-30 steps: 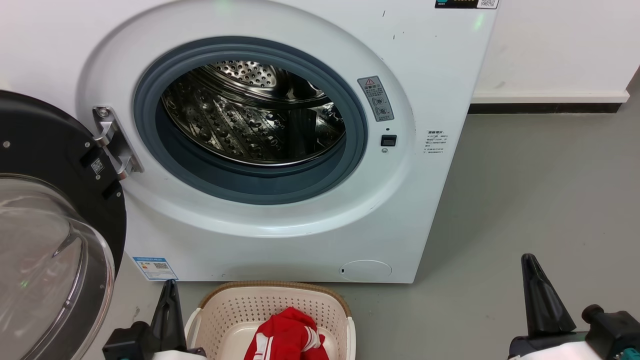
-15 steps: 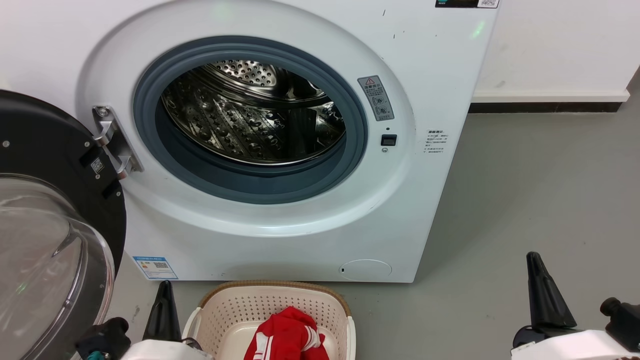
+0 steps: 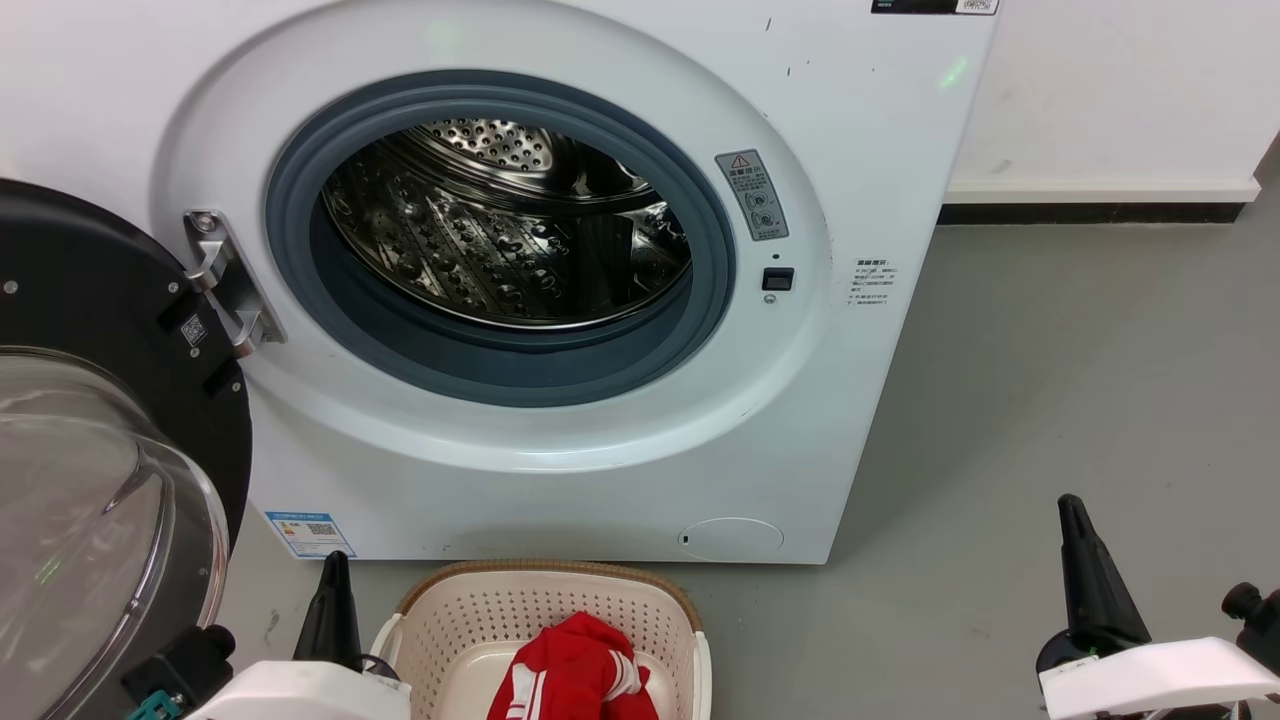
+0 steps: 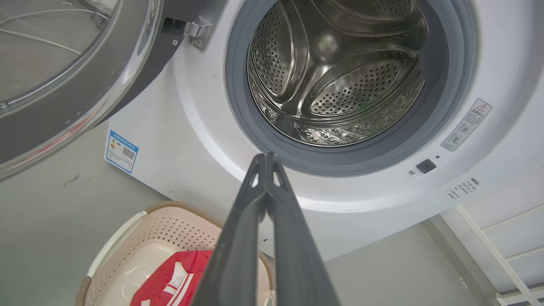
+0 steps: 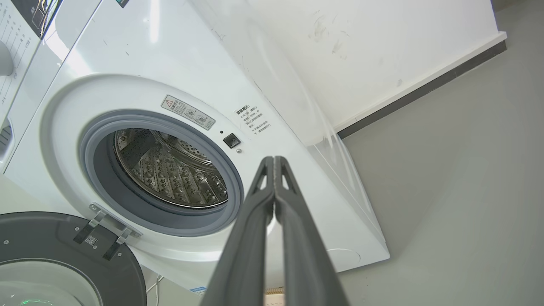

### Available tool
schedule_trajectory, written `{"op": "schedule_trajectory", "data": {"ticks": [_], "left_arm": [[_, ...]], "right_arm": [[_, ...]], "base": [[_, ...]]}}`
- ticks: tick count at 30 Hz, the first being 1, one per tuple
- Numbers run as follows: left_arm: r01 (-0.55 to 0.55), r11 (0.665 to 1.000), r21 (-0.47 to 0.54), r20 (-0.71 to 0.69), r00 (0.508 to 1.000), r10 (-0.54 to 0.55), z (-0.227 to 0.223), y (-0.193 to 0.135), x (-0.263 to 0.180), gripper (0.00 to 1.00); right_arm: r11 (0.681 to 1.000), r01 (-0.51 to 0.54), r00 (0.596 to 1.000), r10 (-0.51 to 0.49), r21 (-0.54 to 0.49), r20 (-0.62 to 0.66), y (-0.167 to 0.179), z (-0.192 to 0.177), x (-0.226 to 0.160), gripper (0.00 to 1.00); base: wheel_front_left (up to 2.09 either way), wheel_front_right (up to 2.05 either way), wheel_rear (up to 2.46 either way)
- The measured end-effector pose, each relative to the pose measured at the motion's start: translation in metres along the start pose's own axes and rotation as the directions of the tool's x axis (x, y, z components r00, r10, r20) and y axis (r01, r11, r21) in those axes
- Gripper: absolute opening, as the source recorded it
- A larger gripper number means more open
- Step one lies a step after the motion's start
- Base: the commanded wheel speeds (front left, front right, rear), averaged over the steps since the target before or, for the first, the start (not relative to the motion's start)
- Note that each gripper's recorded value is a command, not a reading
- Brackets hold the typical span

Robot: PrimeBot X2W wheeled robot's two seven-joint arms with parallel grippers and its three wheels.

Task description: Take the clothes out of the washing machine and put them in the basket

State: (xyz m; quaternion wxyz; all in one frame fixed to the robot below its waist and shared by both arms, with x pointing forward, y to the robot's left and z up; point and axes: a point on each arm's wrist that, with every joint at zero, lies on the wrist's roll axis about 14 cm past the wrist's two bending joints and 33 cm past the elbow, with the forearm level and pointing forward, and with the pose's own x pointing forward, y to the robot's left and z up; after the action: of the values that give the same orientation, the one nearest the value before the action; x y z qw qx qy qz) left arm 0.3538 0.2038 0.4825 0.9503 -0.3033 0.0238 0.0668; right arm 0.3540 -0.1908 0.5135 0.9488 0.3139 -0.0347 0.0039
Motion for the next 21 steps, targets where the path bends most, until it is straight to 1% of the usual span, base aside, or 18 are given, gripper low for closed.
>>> {"op": "schedule_trajectory", "data": {"ticks": [10, 21], "left_arm": [[-0.002, 0.99, -0.143, -0.022, 1.0, -0.001, -0.0012, 0.0004, 0.0043, 0.0], [0.003, 0.958, -0.285, -0.035, 0.999, -0.014, -0.0004, -0.0017, 0.0095, 0.0]], "right_arm": [[0.99, 0.025, 1.0, -0.024, 0.138, -0.013, -0.0049, -0.0015, 0.0043, 0.0], [0.96, 0.05, 0.999, -0.042, 0.274, -0.033, -0.0094, -0.0043, 0.008, 0.0]], "base": [[0.0, 0.0, 0.0], [0.0, 0.0, 0.0]]}}
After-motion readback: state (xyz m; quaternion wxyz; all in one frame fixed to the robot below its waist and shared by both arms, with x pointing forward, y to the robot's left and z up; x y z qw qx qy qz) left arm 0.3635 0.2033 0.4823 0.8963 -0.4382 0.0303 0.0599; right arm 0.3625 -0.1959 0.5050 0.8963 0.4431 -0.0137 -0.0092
